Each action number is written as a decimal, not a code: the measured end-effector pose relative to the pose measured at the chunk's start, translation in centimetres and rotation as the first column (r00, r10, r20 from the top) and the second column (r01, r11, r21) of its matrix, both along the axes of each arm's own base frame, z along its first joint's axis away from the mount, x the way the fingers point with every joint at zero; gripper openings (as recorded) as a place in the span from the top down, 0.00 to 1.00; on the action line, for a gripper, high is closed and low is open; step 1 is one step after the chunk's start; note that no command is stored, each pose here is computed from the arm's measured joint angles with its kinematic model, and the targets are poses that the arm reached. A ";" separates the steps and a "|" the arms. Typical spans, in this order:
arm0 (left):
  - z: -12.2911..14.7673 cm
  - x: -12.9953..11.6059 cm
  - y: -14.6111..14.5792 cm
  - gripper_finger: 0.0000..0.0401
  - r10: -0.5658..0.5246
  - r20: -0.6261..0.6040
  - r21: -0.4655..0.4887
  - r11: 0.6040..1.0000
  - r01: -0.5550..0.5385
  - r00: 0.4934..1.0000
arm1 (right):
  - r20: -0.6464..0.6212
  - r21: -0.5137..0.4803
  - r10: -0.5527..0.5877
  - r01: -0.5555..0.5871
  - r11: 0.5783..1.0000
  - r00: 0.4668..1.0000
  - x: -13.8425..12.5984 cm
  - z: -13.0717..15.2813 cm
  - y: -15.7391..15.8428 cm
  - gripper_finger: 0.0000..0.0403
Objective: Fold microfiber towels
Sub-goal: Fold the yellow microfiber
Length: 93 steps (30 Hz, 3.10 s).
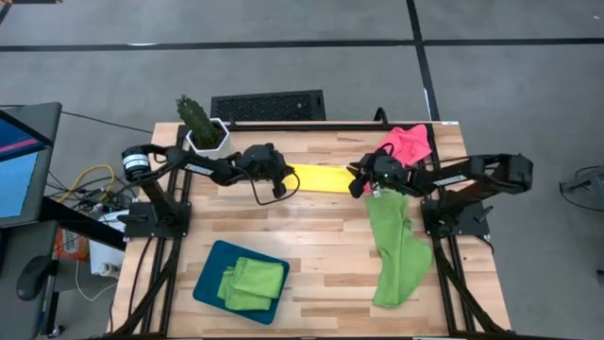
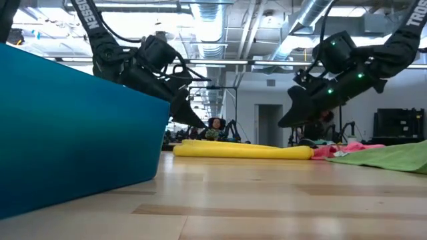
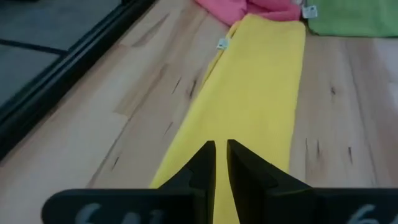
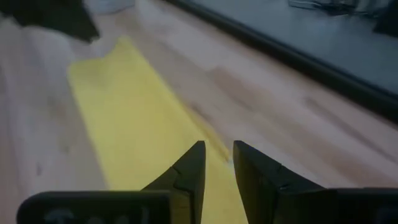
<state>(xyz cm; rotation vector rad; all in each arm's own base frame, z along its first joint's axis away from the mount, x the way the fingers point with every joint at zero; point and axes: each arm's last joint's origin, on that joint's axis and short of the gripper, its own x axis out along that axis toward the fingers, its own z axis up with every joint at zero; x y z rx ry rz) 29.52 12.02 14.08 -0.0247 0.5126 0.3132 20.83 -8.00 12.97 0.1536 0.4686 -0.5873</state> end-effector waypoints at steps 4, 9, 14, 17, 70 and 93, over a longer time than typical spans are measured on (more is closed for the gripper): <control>-0.8 0.3 0.2 0.92 -0.006 -0.009 0.043 0.999 0.007 1.000 | -0.029 0.012 0.053 -0.052 0.999 0.998 0.8 -1.3 0.9 0.73; -2.8 0.4 0.6 0.92 0.023 -0.046 0.029 0.999 -0.022 0.999 | -0.052 0.051 0.093 -0.090 0.995 0.994 1.7 -3.6 2.1 0.73; -5.0 0.5 0.7 0.92 0.051 -0.105 -0.009 0.999 -0.052 0.993 | -0.100 0.075 0.098 -0.091 0.993 0.990 2.0 -5.6 2.7 0.73; -5.4 0.5 0.7 0.92 0.057 -0.106 -0.012 0.998 -0.059 0.993 | -0.100 0.073 0.094 -0.087 0.993 0.991 2.1 -6.1 2.7 0.73; -6.6 11.8 -11.6 1.00 0.166 -0.068 0.047 0.985 -0.163 0.984 | -0.171 -0.186 0.077 -0.109 0.977 0.982 1.5 -2.4 7.1 0.74; -7.4 11.4 -9.6 1.00 0.487 0.033 0.052 0.871 -0.488 0.873 | -0.183 -0.158 -0.010 -0.019 0.987 0.983 1.1 -2.8 6.8 0.74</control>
